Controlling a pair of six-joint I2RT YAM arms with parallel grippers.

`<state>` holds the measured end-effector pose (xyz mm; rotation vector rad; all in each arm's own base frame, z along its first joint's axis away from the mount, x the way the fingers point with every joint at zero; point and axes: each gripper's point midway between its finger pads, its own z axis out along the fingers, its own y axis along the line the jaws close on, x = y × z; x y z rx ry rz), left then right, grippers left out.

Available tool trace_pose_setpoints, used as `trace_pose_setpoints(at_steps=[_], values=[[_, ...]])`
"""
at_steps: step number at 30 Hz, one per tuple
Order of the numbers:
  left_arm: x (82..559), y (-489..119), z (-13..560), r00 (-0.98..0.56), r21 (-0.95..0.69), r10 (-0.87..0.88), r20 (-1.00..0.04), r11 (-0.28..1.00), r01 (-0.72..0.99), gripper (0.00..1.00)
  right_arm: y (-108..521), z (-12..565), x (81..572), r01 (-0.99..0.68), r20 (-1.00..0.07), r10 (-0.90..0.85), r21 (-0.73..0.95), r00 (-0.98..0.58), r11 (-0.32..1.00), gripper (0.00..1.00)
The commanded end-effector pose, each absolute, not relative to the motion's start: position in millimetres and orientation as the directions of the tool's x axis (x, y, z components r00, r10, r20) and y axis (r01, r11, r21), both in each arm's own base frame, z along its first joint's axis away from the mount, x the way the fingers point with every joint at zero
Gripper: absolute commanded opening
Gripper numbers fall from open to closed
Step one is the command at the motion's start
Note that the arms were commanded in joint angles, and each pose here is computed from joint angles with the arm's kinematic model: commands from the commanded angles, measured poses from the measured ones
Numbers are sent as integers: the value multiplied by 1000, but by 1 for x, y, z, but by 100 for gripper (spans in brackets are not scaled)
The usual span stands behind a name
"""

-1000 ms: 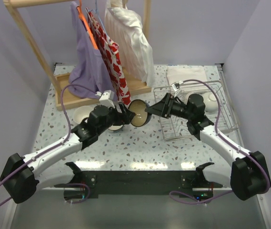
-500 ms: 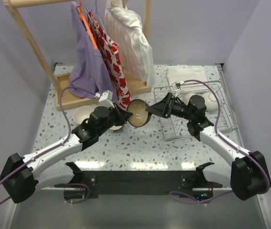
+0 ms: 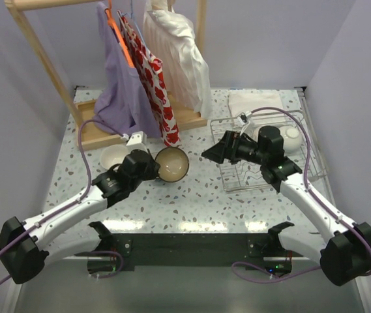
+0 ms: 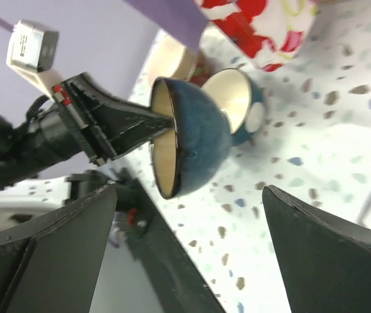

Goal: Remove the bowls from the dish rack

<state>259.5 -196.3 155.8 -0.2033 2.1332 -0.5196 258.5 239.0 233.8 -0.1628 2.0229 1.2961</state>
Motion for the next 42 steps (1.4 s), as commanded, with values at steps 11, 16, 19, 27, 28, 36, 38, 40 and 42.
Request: trace_pose_setpoints(at_steps=[11,16,19,27,28,36,38,40,42], values=[[299,-147,191,-559,-187,-210,-802,977,-98,0,212,222,265,-458,-720,181,592,-670,663,99],[311,-137,169,-618,-193,-221,-755,975,-114,0,208,223,263,-460,-732,169,571,-660,679,99],[313,-142,160,-633,-199,-212,-745,976,-93,0,206,221,262,-458,-733,164,566,-661,685,99],[313,-146,124,-709,-173,-189,-679,980,-96,0,207,219,261,-463,-732,157,565,-663,683,99],[312,-146,119,-719,-166,-186,-669,981,-99,0,207,219,261,-461,-732,157,565,-663,684,99],[309,-142,114,-728,-154,-185,-660,982,-110,18,205,216,260,-461,-732,149,558,-664,690,99],[308,-142,118,-722,-160,-188,-665,981,-108,27,204,215,261,-461,-736,146,552,-661,695,99],[306,-140,122,-716,-166,-192,-671,980,-107,47,203,214,262,-459,-740,138,540,-658,705,99],[306,-137,126,-708,-163,-199,-677,979,-119,60,198,212,263,-449,-745,132,523,-654,725,99]])
